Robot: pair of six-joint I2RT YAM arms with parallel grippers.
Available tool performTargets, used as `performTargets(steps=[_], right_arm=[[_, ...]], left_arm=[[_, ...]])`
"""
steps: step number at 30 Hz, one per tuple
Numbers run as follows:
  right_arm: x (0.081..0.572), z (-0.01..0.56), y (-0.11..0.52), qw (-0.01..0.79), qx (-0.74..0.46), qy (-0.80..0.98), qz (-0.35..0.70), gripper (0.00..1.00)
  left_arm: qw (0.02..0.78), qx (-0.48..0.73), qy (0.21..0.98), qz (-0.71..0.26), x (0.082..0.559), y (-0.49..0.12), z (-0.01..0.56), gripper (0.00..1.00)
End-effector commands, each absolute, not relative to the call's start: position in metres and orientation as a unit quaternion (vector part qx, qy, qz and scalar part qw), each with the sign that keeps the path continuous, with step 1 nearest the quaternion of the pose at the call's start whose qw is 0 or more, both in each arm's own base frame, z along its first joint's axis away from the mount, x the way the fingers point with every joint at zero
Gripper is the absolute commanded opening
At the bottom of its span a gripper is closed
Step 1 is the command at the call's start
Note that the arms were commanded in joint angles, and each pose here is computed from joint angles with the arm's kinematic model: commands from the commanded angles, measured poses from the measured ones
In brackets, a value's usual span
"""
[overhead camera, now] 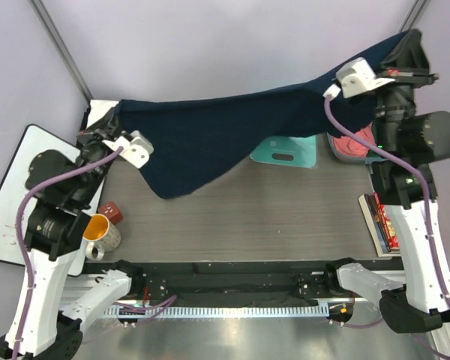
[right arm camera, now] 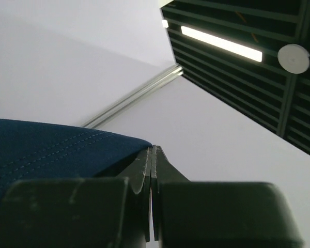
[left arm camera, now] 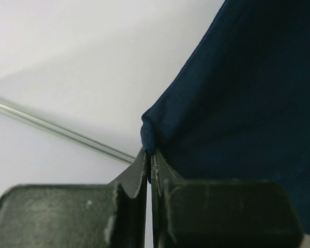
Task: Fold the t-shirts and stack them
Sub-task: Flatten out the tshirt
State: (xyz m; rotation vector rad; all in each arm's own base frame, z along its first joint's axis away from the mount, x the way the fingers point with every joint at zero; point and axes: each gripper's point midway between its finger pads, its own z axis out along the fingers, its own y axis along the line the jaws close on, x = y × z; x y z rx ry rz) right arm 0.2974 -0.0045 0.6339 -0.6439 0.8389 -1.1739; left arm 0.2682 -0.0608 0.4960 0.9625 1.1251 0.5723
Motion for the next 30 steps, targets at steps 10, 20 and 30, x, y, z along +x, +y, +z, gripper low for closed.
performTargets(steps=[10, 20, 30], right_arm=[[0.271, 0.703, 0.013, 0.769, -0.283, 0.326, -0.470, 0.01], [0.399, 0.619, 0.040, 0.718, -0.373, 0.375, -0.452, 0.01], [0.483, 0.626, 0.027, 0.720, -0.335, 0.340, -0.504, 0.01]], left_arm=[[0.784, 0.361, 0.371, 0.341, 0.263, -0.057, 0.616, 0.00], [0.684, 0.421, 0.454, 0.387, 0.385, -0.061, 0.533, 0.00], [0.688, 0.334, 0.416, 0.492, 0.480, -0.047, 0.579, 0.00]])
